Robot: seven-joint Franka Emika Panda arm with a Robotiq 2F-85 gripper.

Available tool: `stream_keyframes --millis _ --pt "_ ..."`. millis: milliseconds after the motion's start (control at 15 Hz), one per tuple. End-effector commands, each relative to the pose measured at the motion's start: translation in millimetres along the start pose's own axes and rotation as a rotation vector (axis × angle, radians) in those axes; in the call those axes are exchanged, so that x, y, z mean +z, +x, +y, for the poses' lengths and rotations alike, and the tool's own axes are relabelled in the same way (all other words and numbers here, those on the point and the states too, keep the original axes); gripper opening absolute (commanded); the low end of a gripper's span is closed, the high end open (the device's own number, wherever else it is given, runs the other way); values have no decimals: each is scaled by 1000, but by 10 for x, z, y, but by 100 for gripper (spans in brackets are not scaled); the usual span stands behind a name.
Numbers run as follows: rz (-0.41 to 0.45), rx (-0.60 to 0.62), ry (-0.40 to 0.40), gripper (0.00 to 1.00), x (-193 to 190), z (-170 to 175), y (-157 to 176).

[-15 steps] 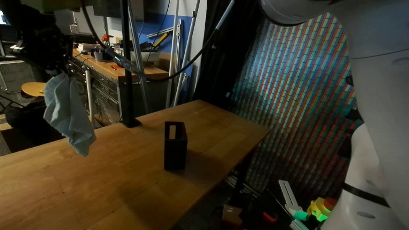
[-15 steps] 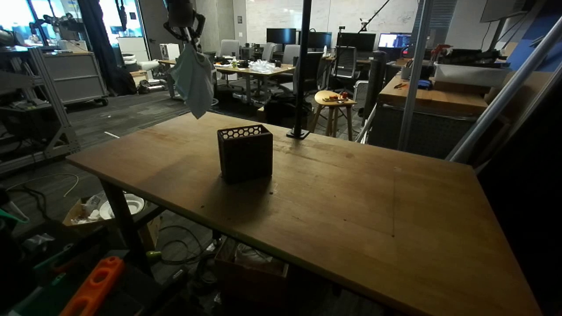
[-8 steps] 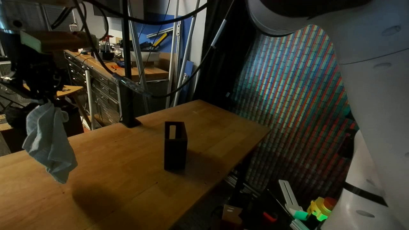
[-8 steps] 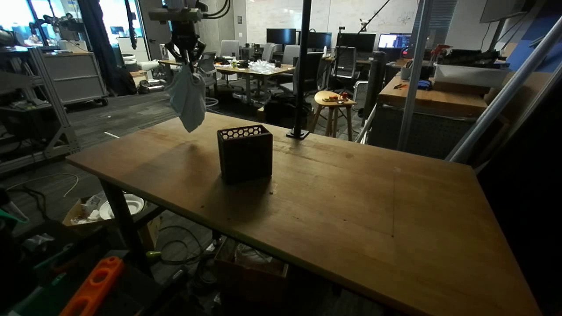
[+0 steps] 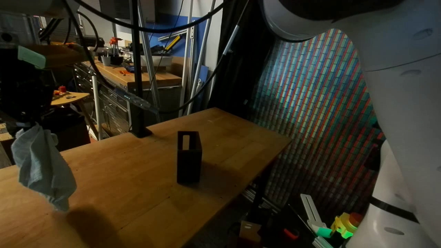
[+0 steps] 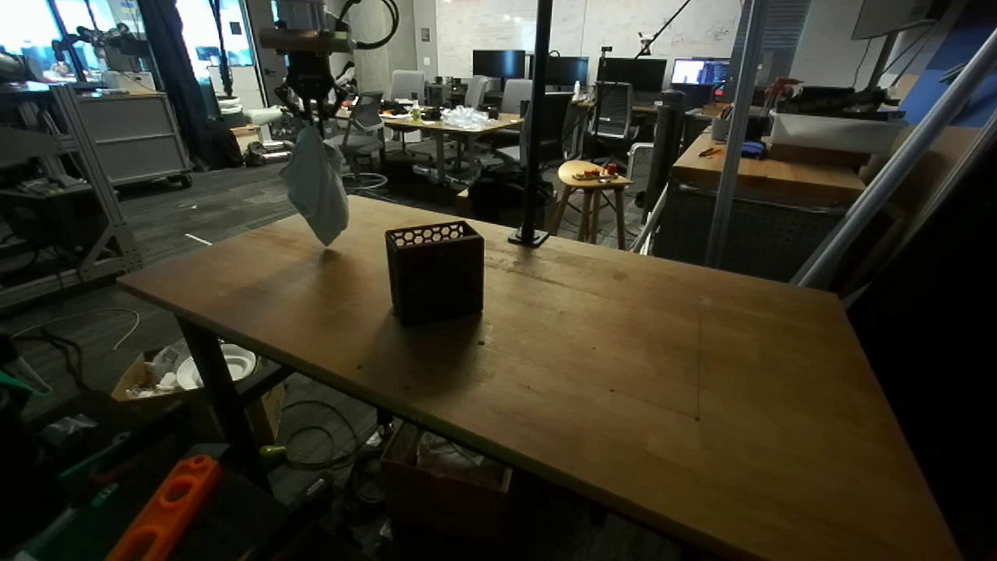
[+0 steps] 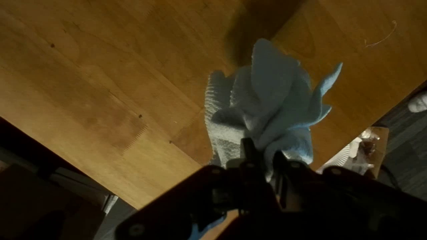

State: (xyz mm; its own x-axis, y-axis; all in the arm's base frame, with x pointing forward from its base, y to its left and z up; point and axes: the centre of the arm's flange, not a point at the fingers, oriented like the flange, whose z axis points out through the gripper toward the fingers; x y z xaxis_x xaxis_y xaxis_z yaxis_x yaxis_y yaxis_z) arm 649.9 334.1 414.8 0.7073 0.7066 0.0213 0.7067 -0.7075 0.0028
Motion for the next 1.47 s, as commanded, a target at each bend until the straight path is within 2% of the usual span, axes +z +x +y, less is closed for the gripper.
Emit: stream_keyframes --millis 0,200,400,733,867,1133,1400 --pt "22 -128 -7 10 -223 -238 186" --pt "37 -179 2 10 -277 -375 232" --pt "84 -188 49 10 -212 -367 159" --pt "116 -210 83 10 -196 -388 162" --pt "134 -204 124 10 -121 -350 125" --pt "181 -167 259 11 173 -224 -3" --pt "168 -123 370 11 619 -36 -188"
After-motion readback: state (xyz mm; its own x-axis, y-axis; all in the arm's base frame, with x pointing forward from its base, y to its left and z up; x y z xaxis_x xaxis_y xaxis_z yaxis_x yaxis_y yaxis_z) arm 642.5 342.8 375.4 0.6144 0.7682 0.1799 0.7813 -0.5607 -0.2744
